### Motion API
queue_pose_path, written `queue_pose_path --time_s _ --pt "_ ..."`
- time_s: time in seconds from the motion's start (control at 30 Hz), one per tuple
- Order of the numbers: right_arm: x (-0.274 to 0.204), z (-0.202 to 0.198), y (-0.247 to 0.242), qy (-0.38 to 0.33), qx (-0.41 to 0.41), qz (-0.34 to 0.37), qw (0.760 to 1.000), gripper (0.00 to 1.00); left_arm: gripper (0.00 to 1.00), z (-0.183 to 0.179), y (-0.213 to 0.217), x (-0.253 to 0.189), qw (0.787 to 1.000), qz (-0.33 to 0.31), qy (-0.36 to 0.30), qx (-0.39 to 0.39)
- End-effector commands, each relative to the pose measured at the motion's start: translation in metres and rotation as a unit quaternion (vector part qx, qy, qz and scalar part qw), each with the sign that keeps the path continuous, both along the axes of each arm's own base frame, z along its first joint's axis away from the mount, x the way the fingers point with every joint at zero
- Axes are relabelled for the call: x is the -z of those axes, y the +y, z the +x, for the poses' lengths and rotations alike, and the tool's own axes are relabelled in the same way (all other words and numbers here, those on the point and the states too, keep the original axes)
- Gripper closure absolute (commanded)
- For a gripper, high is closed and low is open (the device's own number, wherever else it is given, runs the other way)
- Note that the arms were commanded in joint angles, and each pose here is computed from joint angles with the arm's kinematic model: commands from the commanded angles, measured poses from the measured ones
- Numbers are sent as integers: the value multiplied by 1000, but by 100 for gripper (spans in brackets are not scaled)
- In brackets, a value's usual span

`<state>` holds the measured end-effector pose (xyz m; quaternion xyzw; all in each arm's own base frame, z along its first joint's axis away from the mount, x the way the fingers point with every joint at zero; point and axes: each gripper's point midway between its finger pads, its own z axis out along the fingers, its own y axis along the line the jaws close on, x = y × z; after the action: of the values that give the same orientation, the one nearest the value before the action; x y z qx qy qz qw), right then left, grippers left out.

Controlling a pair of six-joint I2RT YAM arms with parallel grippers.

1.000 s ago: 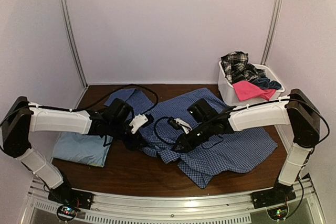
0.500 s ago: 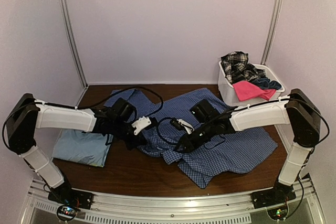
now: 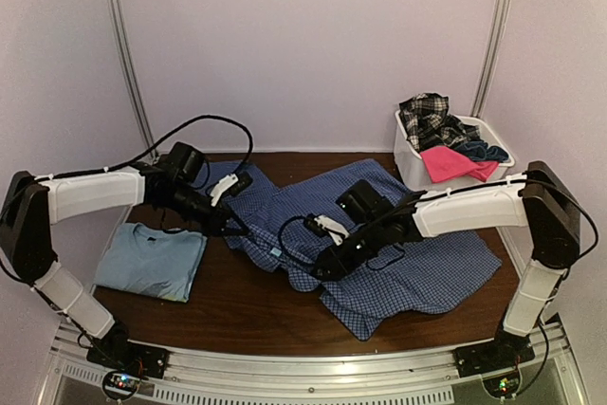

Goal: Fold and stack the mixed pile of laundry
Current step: Adjust the flattened shirt at the center of the board.

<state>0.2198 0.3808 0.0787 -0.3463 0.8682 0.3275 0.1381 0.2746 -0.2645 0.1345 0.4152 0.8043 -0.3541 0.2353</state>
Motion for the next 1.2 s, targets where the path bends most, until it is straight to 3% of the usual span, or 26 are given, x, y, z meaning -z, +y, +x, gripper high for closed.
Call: queue_pose_path --time_s 0.0,0.1,0.13,0.23,0.33,0.47,0.53,0.67,0.77,0.97,1.17 --pt "-42 -16 -6 4 -27 24 999 41 96 -5 30 12 992 100 -51 49" --pt "-89 -7 -20 -24 -11 66 997 15 80 -3 47 16 984 152 -78 47" --pt "-98 -1 -28 -32 2 73 997 12 74 -2 48 11 984 151 -89 41" --pt "-104 20 -62 -39 42 66 996 11 60 6 49 -9 984 138 -115 9" --pt "-87 38 -97 -33 82 22 996 14 47 27 46 -28 985 100 -124 -70" --pt "-48 49 -142 -13 126 -66 990 21 54 71 42 -17 974 86 -53 -205" --pt "-27 53 -170 4 154 -111 982 26 62 85 32 0 968 88 4 -233" --pt "5 51 -203 27 190 -164 968 34 62 90 13 44 957 132 66 -251" --pt "19 47 -204 56 188 -184 963 38 65 88 15 86 939 188 117 -262" --pt "52 19 -185 144 174 -171 959 44 71 104 32 140 907 279 159 -274" --pt "68 -16 -140 206 133 -137 960 47 75 175 47 156 890 305 145 -306"
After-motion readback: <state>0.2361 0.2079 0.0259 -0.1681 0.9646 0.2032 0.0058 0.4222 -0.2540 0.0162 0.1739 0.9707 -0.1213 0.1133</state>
